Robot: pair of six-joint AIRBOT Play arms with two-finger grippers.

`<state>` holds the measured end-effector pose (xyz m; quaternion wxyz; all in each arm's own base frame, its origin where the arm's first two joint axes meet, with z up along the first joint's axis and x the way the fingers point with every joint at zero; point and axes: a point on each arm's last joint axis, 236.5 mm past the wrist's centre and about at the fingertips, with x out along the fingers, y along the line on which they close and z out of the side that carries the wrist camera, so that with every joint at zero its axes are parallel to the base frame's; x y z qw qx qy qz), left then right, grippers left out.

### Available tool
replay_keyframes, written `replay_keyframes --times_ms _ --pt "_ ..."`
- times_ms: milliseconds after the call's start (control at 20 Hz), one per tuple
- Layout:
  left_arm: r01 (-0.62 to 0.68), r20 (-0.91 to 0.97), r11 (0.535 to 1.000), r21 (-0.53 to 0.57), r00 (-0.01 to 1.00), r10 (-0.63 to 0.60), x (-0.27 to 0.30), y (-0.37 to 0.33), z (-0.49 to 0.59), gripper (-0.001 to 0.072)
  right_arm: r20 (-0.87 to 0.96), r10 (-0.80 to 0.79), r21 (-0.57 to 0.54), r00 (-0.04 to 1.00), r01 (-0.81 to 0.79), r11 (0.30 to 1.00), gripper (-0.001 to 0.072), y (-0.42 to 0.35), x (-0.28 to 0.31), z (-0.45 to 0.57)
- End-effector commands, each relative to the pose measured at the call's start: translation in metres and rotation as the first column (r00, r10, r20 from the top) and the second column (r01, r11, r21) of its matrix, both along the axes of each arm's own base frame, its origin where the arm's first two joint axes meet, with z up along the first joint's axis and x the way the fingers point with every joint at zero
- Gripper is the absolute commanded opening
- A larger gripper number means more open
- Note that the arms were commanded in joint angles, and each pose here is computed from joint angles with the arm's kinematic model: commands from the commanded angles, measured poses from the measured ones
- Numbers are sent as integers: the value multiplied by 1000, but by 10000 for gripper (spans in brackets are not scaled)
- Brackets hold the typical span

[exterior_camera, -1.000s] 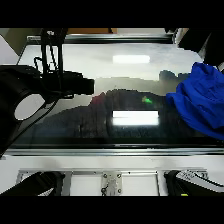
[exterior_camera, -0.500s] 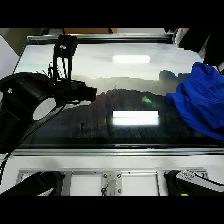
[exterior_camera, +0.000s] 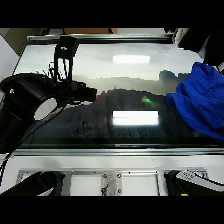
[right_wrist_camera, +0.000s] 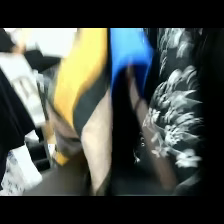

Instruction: Fold the clothes and pants, and hang the long-sleeved shirts on hangers.

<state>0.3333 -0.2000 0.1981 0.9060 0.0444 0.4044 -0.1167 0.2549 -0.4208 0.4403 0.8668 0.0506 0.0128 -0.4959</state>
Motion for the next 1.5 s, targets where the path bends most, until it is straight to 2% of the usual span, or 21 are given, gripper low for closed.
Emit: replay_keyframes --times_ms 0,50,200,350,450,550,650,750,850,1000,1150,1250,1350,1450 --pt "1 -1 1000 0 1000 -1 0 0 0 12 12 0 -22 1000 0 1000 603 4 -2 9" --pt "1 -1 1000 0 1000 -1 0 0 0 12 21 4 -29 1000 -3 1000 686 8 -4 14" --pt "1 0 1000 0 1000 -1 0 0 0 12 99 43 -90 994 -34 995 683 32 -8 47" --pt "1 0 1000 0 1000 -1 0 0 0 12 239 153 -150 959 -119 981 683 70 -6 88" --pt "1 2 1000 0 1000 -1 0 -1 0 12 287 288 -183 914 -243 953 682 102 8 105" --pt "3 7 1000 -3 1000 -3 1 -1 1 12 308 451 -214 838 -401 891 683 138 30 115" --pt "5 15 1000 -9 1000 -5 3 -3 2 13 289 629 -229 722 -586 777 682 181 59 113" --pt "4 18 1000 -10 1000 -4 4 -2 3 13 194 777 -202 599 -751 629 683 228 91 86" --pt "-17 21 1000 -17 1000 17 5 6 6 12 63 889 -107 454 -882 458 683 281 121 40" --pt "-65 51 997 -45 996 68 4 33 16 13 32 984 49 177 -983 175 681 374 151 -18" --pt "-101 13 983 -152 994 104 -10 51 0 12 -6 993 240 -121 -964 -116 680 483 153 -87" --pt "-128 -15 961 -243 992 128 -16 56 -10 12 -61 949 390 -309 -883 -262 680 549 134 -143" --pt "-149 -18 934 -325 988 152 -18 60 -15 12 -82 891 519 -446 -782 -344 679 601 108 -192" --pt "-159 -17 910 -382 986 165 -21 61 -17 12 -106 825 600 -554 -698 -391 678 639 81 -232"
